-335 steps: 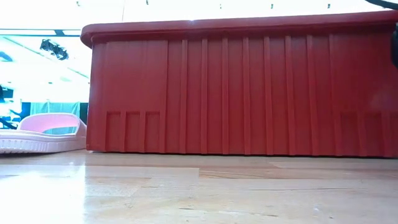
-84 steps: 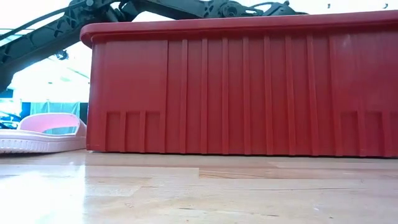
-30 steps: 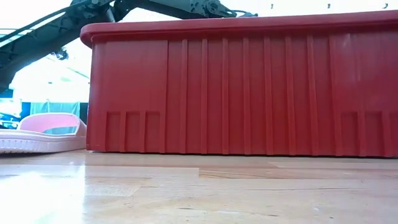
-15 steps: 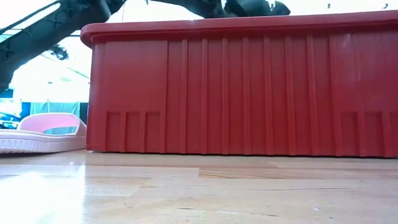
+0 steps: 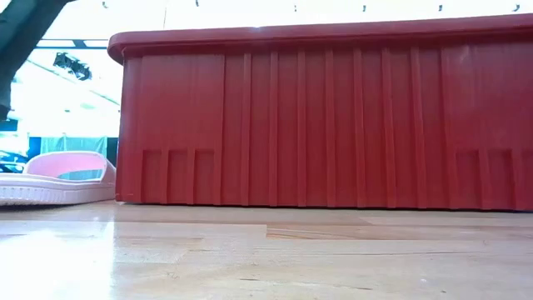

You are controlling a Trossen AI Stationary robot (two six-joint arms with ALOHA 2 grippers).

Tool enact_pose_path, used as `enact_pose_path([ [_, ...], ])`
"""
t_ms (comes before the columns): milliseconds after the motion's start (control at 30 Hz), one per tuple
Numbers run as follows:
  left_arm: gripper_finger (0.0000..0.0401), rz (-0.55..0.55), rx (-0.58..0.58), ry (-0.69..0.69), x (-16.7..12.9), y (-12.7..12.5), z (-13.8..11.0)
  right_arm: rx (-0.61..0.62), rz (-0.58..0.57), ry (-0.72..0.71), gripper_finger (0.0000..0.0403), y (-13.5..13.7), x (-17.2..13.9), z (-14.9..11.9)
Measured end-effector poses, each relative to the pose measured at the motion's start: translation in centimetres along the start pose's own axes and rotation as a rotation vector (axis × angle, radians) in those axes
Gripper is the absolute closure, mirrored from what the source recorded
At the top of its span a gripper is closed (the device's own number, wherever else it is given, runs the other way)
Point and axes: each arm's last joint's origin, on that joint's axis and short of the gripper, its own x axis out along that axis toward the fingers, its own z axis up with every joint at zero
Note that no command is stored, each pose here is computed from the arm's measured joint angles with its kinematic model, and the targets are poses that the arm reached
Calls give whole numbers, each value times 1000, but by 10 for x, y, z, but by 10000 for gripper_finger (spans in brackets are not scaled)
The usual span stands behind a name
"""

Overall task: Pick and place slides into bin
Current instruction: Put the pink slide into the red bin

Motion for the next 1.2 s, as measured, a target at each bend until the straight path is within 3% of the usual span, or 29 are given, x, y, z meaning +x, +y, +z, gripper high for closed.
enact_pose_path([
  [100,394,25,36,57,-16,-37,-20,-19,-8,5,314,6,3,-3],
  [200,390,141,33,135,-29,-68,-49,-37,-18,9,314,11,6,-7],
  [333,396,460,-40,167,-36,-96,-96,-55,-27,16,314,17,9,-11],
  [500,385,779,-249,26,-52,-126,-150,-51,-27,13,314,22,11,-12],
  [600,381,813,-359,-16,-59,-144,-177,-52,-28,11,314,22,10,-12],
  [700,390,784,-336,21,-62,-159,-198,-52,-31,4,314,20,10,-11],
  [800,396,779,-306,85,-62,-164,-212,-45,-49,-6,314,16,11,-8],
  [933,389,790,-324,369,-50,-159,-238,-15,-85,-20,314,11,15,-4],
  [1133,382,956,-230,623,-33,-132,-297,29,-111,-28,314,9,18,-2],
  [1200,370,1004,-218,773,-30,-117,-315,36,-110,-30,314,10,18,-2],
])
